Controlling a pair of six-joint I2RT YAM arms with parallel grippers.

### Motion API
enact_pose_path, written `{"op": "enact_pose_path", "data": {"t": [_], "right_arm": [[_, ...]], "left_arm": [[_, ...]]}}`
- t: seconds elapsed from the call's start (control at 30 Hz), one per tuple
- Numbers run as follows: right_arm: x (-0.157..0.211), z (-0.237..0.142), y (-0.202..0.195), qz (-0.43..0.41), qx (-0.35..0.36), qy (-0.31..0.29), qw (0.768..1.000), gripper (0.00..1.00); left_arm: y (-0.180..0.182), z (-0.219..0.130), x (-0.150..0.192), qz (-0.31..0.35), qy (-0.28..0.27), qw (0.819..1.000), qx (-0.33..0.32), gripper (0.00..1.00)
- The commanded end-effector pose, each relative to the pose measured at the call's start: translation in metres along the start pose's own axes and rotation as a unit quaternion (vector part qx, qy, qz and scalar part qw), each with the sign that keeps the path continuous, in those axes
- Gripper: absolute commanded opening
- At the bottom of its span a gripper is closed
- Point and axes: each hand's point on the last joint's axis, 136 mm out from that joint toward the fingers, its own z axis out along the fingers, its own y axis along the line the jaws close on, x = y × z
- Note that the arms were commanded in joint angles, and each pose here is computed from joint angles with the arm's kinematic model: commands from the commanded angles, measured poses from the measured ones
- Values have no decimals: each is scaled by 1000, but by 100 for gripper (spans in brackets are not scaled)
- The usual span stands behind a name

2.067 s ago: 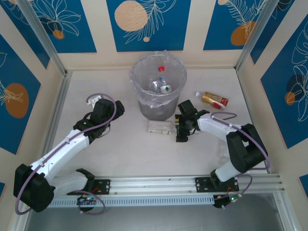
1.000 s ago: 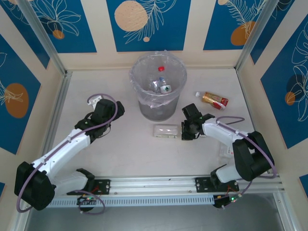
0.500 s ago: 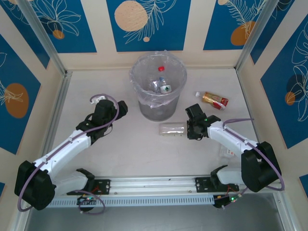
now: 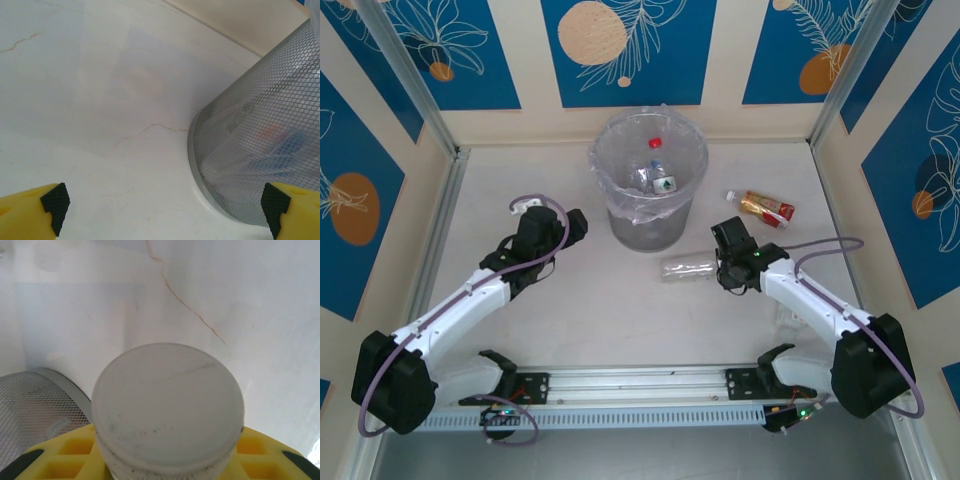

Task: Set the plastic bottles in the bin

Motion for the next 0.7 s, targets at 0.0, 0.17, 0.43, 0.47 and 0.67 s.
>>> {"op": "enact_pose_path", "data": {"t": [0.0, 0.17, 0.43, 0.47, 0.67], "right_arm": [[-24, -19, 26, -81, -58, -64, 993, 0], [-35, -40, 48, -131, -123, -90, 980, 0], [-51, -66, 66, -230, -164, -113, 953, 0], [-53, -67, 66, -243, -164, -111, 949, 0], [-54, -87, 86, -328, -209, -86, 917, 0]], "left_arm": [[-1, 0, -3, 0, -6, 1000, 9, 100], [-10, -5, -4, 6, 7, 1000, 24, 100], [-32, -7, -8, 26, 24, 997, 63, 99], [-33, -8, -8, 26, 24, 997, 66, 99], [-37, -8, -7, 33, 31, 996, 73, 99]]}}
